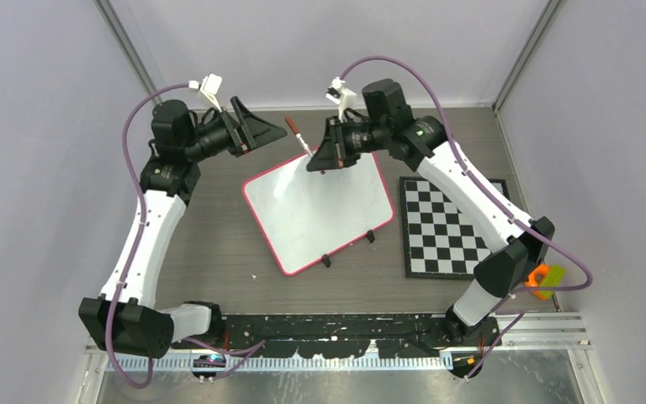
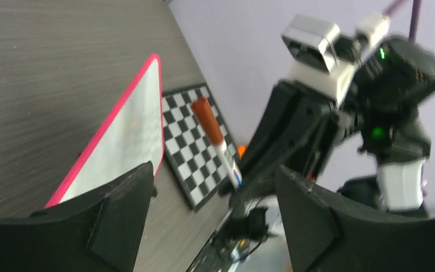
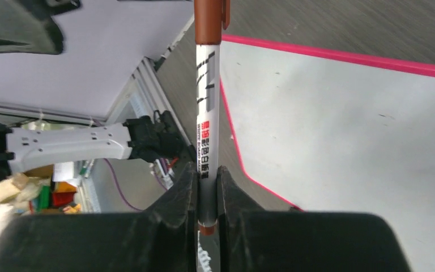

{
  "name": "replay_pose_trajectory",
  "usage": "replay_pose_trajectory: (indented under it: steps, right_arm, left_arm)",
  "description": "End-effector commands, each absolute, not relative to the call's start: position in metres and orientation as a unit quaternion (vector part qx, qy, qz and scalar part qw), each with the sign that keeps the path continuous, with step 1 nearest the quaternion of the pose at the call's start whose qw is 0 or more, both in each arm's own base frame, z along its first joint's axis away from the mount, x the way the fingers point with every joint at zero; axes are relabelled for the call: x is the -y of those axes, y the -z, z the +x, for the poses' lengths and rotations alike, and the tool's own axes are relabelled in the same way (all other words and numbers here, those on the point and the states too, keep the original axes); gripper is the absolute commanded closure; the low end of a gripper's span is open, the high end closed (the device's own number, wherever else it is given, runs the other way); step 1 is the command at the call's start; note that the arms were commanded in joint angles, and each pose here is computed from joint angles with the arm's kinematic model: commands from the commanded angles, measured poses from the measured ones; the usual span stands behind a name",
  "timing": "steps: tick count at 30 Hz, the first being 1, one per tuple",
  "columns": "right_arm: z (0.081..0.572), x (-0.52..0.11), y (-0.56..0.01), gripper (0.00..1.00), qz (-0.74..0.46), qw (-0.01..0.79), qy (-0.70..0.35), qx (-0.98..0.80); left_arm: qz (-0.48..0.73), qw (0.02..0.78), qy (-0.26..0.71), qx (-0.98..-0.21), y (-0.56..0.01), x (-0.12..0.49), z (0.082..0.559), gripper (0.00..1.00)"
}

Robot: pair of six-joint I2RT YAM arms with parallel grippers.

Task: Write a sentence on the whiteboard
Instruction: Open the whiteboard marker.

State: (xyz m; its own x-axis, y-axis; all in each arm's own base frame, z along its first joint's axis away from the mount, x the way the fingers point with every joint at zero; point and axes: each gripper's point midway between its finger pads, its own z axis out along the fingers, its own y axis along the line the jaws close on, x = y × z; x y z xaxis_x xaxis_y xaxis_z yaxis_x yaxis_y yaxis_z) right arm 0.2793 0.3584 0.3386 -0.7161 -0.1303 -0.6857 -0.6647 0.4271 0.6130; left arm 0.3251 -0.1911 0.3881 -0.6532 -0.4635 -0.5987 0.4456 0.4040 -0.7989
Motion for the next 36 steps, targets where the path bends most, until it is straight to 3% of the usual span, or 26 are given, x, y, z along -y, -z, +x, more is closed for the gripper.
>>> replay_pose_trajectory:
  steps: [1,3,7,17,24,36]
  right_arm:
    - [0.244,-0.316,-0.35,1.0,-0.333,0.285,-0.451,-0.777]
    - [0.225,-0.308,-0.342,1.0,-0.372,0.258,-0.452,-0.769]
    - [0.186,-0.3,-0.336,1.0,-0.406,0.189,-0.492,-0.746]
    - [0.135,-0.292,-0.339,1.0,-0.444,0.127,-0.528,-0.713]
    - [0.122,-0.291,-0.344,1.0,-0.462,0.111,-0.534,-0.699]
    - [0.111,-0.29,-0.348,1.0,-0.473,0.103,-0.543,-0.687]
  left_arm:
    - [0.196,0.417,0.484,-0.744,-0.379,0.189,0.277,0.15]
    - [0.272,0.418,0.454,-0.738,-0.37,0.187,0.264,0.1]
    - [0.362,0.462,0.401,-0.703,-0.374,0.181,0.256,0.11]
    - [0.505,0.41,0.432,-0.625,-0.383,0.218,0.193,0.2]
    - [0.564,0.392,0.434,-0.583,-0.367,0.243,0.157,0.31]
    - [0.58,0.37,0.44,-0.577,-0.355,0.245,0.143,0.66]
